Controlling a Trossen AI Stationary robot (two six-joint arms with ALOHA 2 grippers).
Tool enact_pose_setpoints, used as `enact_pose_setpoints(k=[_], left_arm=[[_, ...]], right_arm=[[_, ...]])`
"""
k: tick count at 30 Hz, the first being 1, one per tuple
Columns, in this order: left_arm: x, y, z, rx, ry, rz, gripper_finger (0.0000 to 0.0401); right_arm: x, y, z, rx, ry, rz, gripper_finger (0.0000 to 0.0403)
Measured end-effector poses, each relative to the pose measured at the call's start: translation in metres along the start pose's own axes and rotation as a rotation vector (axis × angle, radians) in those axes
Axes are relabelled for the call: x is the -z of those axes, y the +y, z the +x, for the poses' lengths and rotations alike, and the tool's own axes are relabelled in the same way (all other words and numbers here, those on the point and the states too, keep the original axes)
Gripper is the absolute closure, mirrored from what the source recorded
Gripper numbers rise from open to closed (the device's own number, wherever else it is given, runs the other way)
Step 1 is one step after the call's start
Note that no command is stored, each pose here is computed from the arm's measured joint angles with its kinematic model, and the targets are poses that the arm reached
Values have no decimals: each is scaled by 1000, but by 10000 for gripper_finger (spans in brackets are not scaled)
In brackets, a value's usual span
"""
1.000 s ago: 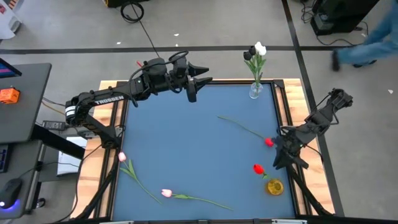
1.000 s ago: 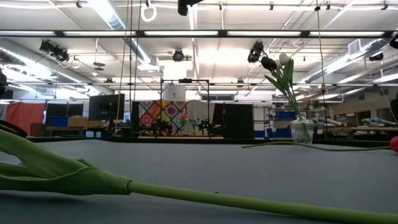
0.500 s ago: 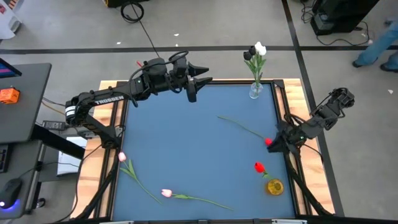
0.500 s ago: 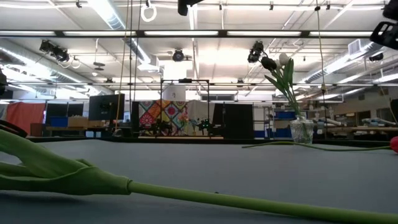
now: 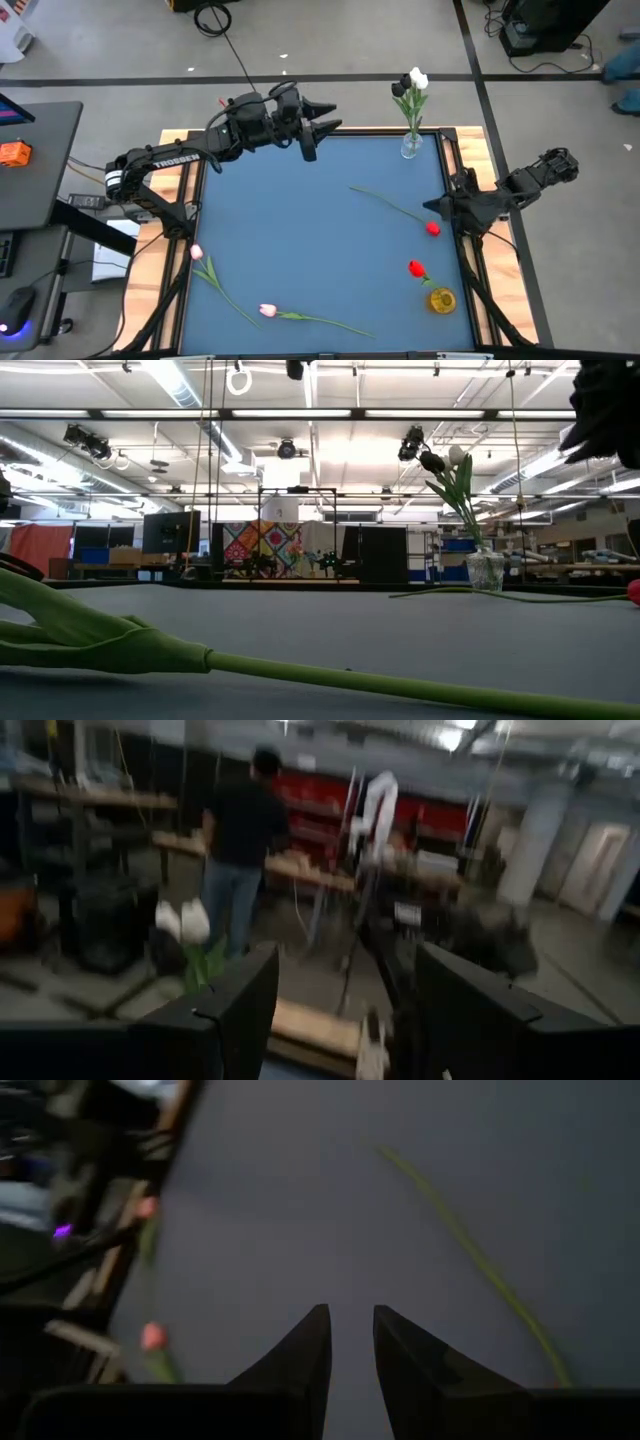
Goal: Sort flowers into vase by color
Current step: Put the red tulip into the yellow vase
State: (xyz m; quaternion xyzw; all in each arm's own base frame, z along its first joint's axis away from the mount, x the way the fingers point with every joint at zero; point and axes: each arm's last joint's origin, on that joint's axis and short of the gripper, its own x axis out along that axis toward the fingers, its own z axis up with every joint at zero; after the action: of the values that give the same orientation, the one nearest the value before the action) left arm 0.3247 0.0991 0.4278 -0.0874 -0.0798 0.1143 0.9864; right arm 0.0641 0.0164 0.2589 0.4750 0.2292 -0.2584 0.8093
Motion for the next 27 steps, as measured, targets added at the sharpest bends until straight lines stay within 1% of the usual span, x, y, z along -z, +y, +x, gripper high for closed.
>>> enact_pose_setpoints(k=[2, 4, 6, 9, 13, 16, 20, 23, 27], left_arm=[[-3, -1, 1, 5, -41, 3, 161], [-5, -1, 2, 10, -71, 6, 161], [-7, -2, 2, 17, -96, -5, 161], [-8, -2, 1, 0, -101, -31, 161], [-2, 1, 2, -35, -38, 13, 161], [5, 7, 2, -69, 39, 12, 161], [15, 15, 0, -142, 139, -5, 161], [18, 19, -1, -179, 172, -5, 161], [19, 18, -1, -177, 181, -5, 161]], right_arm=[[1, -4, 2, 57, 12, 25, 315], [2, -7, 4, 126, 25, 7, 315], [3, -7, 8, 190, 18, -47, 315], [5, -6, 17, 301, 21, -163, 315], [8, 0, 33, 418, 100, -279, 315], [8, 5, 50, 486, 178, -378, 313], [2, 6, 74, 600, 264, -471, 306], [-5, 3, 92, 630, 373, -488, 298], [-17, -2, 114, 589, 515, -461, 289]])
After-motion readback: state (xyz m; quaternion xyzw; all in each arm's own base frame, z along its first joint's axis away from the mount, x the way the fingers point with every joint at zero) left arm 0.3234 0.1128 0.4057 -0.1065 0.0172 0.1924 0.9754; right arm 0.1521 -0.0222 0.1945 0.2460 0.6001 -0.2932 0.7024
